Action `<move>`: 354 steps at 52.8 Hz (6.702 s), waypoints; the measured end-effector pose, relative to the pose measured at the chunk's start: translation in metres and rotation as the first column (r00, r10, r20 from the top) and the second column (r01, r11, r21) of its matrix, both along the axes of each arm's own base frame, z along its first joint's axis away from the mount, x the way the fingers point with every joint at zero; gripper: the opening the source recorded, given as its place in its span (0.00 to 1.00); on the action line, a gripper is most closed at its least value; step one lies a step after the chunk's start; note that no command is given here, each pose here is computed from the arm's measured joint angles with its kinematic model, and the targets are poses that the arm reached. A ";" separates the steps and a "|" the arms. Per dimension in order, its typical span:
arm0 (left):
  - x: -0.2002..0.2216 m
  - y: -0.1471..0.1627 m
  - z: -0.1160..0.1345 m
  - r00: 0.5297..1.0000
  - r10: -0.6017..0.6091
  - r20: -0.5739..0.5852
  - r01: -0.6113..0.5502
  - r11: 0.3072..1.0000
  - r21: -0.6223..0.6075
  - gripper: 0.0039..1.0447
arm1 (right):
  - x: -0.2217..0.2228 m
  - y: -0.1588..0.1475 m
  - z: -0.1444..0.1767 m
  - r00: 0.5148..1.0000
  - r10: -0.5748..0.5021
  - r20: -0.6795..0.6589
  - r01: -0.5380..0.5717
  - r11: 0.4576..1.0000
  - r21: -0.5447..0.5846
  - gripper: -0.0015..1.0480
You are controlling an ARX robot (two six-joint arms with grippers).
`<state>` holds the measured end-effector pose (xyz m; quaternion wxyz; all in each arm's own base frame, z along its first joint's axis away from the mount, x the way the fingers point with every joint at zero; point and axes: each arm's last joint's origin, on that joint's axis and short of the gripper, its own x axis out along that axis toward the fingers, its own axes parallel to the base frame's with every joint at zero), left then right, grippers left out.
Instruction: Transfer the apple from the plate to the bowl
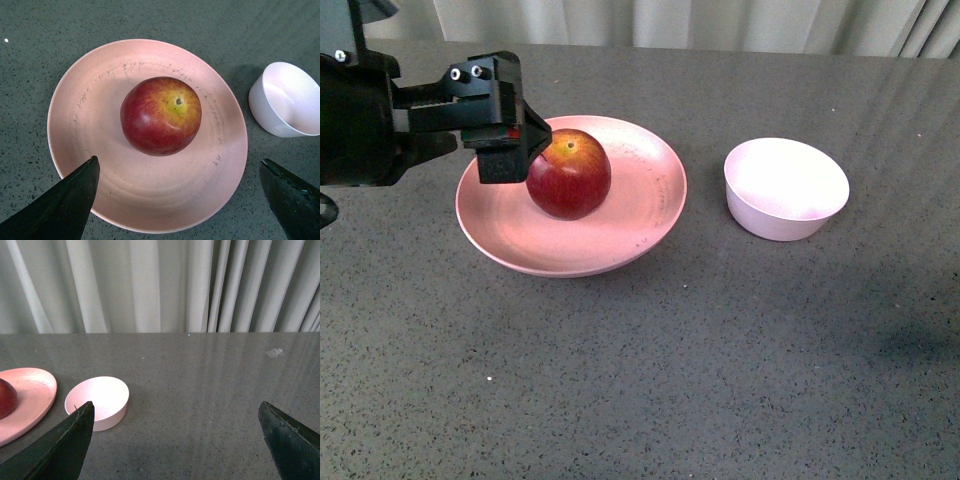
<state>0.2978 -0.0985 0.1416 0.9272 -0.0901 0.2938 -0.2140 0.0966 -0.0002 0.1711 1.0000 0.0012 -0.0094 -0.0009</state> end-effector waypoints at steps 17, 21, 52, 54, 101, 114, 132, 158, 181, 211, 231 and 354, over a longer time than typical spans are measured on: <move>0.030 -0.009 -0.013 1.000 0.010 -0.006 -0.010 0.999 0.034 0.92 | 0.000 0.000 0.000 1.000 0.000 0.000 0.000 1.000 0.000 0.91; 0.037 -0.010 -0.015 1.000 0.013 -0.008 -0.012 0.999 0.040 0.92 | 0.000 0.000 0.000 1.000 0.000 0.000 0.000 1.000 0.000 0.91; 0.066 -0.028 -0.027 1.000 0.010 -0.023 -0.008 0.997 0.081 0.92 | 0.000 0.000 0.000 1.000 0.000 0.000 0.000 1.000 0.000 0.91; 0.067 -0.030 -0.029 1.000 0.011 -0.027 -0.008 0.996 0.087 0.92 | 0.000 0.000 0.000 1.000 0.000 0.000 0.000 1.000 0.000 0.91; 0.070 -0.047 -0.044 0.999 -0.024 -0.038 0.030 0.986 0.164 0.69 | 0.000 0.000 0.000 1.000 0.000 0.000 0.000 1.000 0.000 0.91; 0.066 -0.054 -0.029 0.998 -0.057 -0.023 0.059 0.988 0.140 0.68 | 0.000 0.000 0.000 1.000 0.000 0.000 0.000 1.000 0.000 0.91; 0.057 -0.118 0.019 0.978 -0.201 0.062 0.198 0.979 0.051 0.68 | 0.000 0.000 0.000 1.000 0.000 0.000 0.000 1.000 0.000 0.91; 0.061 -0.186 0.009 0.951 -0.308 0.033 0.306 0.950 0.067 0.68 | 0.000 0.000 0.000 1.000 0.000 0.000 0.000 1.000 0.000 0.91; 0.067 -0.214 -0.010 0.938 -0.345 0.001 0.344 0.936 0.078 0.68 | 0.000 0.000 0.000 1.000 0.000 0.000 0.000 1.000 0.000 0.91; 0.077 -0.222 -0.023 0.938 -0.346 -0.022 0.347 0.934 0.083 0.92 | 0.000 0.000 0.000 1.000 0.000 0.000 0.000 1.000 0.000 0.91; 0.081 -0.179 0.008 0.971 -0.231 0.068 0.233 0.972 -0.028 0.92 | 0.000 0.000 0.000 1.000 0.000 0.000 0.000 1.000 0.000 0.91; -0.176 0.098 0.030 0.729 0.347 0.590 -0.447 0.894 0.026 0.01 | 0.000 0.000 0.000 1.000 0.000 0.000 0.000 1.000 0.000 0.91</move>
